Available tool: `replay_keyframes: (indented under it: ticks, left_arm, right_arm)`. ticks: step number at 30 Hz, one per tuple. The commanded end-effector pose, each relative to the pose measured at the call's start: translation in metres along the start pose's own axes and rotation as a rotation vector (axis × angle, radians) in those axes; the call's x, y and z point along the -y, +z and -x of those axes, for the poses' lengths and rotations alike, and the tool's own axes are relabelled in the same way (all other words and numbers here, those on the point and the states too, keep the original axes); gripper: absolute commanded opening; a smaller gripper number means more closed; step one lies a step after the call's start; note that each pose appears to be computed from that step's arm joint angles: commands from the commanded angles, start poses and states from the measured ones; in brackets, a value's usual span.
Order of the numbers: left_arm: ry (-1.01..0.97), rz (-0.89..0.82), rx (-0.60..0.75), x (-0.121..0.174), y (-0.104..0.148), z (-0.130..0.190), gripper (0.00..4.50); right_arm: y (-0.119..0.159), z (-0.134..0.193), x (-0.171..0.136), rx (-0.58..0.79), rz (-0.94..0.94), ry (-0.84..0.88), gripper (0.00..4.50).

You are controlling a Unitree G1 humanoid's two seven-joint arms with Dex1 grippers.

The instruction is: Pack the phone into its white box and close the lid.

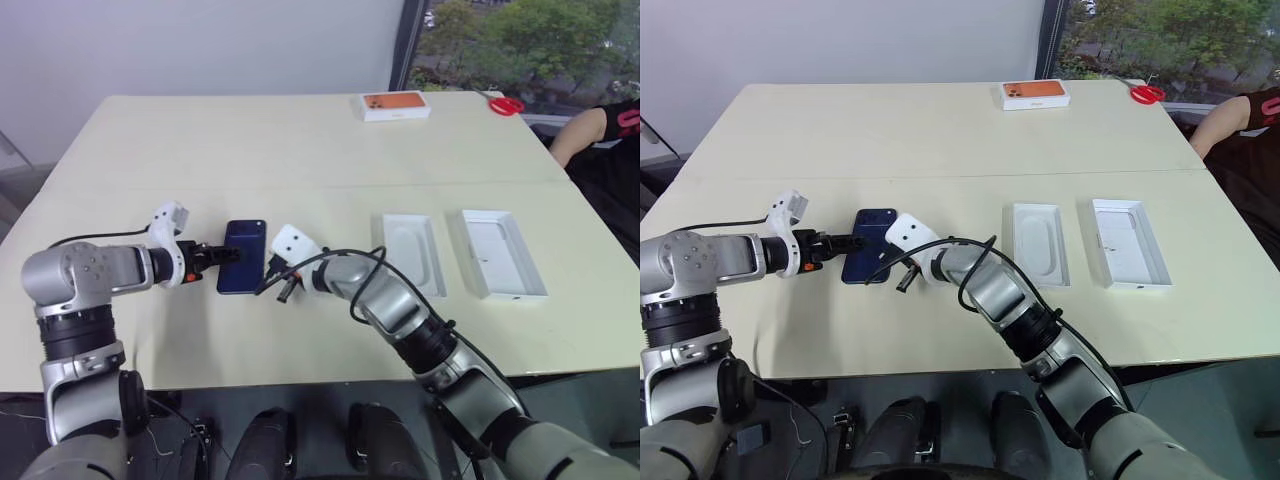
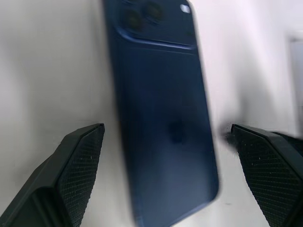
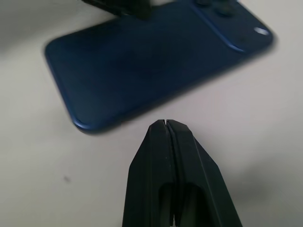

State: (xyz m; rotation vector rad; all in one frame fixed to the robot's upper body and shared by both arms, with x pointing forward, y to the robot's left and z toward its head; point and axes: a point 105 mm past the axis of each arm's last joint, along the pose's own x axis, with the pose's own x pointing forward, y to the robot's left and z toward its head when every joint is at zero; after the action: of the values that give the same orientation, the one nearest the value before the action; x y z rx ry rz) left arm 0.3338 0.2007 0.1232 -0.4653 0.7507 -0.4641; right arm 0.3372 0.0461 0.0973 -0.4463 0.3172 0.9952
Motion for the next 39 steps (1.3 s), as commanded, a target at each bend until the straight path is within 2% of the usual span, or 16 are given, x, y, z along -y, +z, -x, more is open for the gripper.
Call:
replay_keyframes:
  ticks: [1,6,12,20,21,22,23,27,33,35,37,39]
  left_arm:
    - [-0.075,0.04,-0.081,0.011,-0.021,-0.014,4.5]
    - [-0.117,0.05,-0.094,0.018,-0.026,-0.018,4.5]
    - [-0.182,0.094,-0.059,0.026,-0.021,-0.02,4.5]
    - [-0.132,0.141,-0.018,0.011,-0.009,-0.011,4.5]
    - [-0.128,0.144,-0.014,0.01,-0.008,-0.01,3.99]
    - [-0.126,0.146,-0.011,0.009,-0.007,-0.009,3.76]
    - [-0.126,0.147,-0.01,0.009,-0.006,-0.009,3.33]
    - [-0.148,0.16,0.009,0.01,-0.003,-0.007,1.38]
    - [-0.172,0.209,0.026,0.009,-0.003,-0.008,1.38]
    - [-0.189,0.221,0.032,0.01,-0.003,-0.009,0.84]
    - [-0.199,0.228,0.042,0.011,-0.002,-0.008,0.05]
    - [-0.206,0.232,0.05,0.012,0.0,-0.007,0.01]
  right_arm:
    - [0.02,-0.002,-0.004,0.057,0.051,0.015,0.03]
    - [0.021,-0.003,-0.006,0.061,0.054,0.019,0.03]
    - [0.02,-0.001,-0.001,0.061,0.051,0.006,0.03]
    - [0.018,0.004,0.005,0.062,0.042,-0.016,0.03]
    - [0.018,0.004,0.005,0.061,0.042,-0.018,0.0]
    - [0.017,0.005,0.005,0.061,0.041,-0.02,0.0]
    - [0.017,0.006,0.006,0.061,0.04,-0.021,0.0]
    - [0.013,0.013,0.01,0.058,0.035,-0.045,0.0]
    - [0.014,0.024,0.016,0.065,0.026,-0.082,0.0]
    - [0.015,0.029,0.02,0.066,0.028,-0.102,0.0]
    - [0.014,0.037,0.024,0.064,0.036,-0.125,0.0]
    - [0.014,0.043,0.026,0.063,0.043,-0.138,0.0]
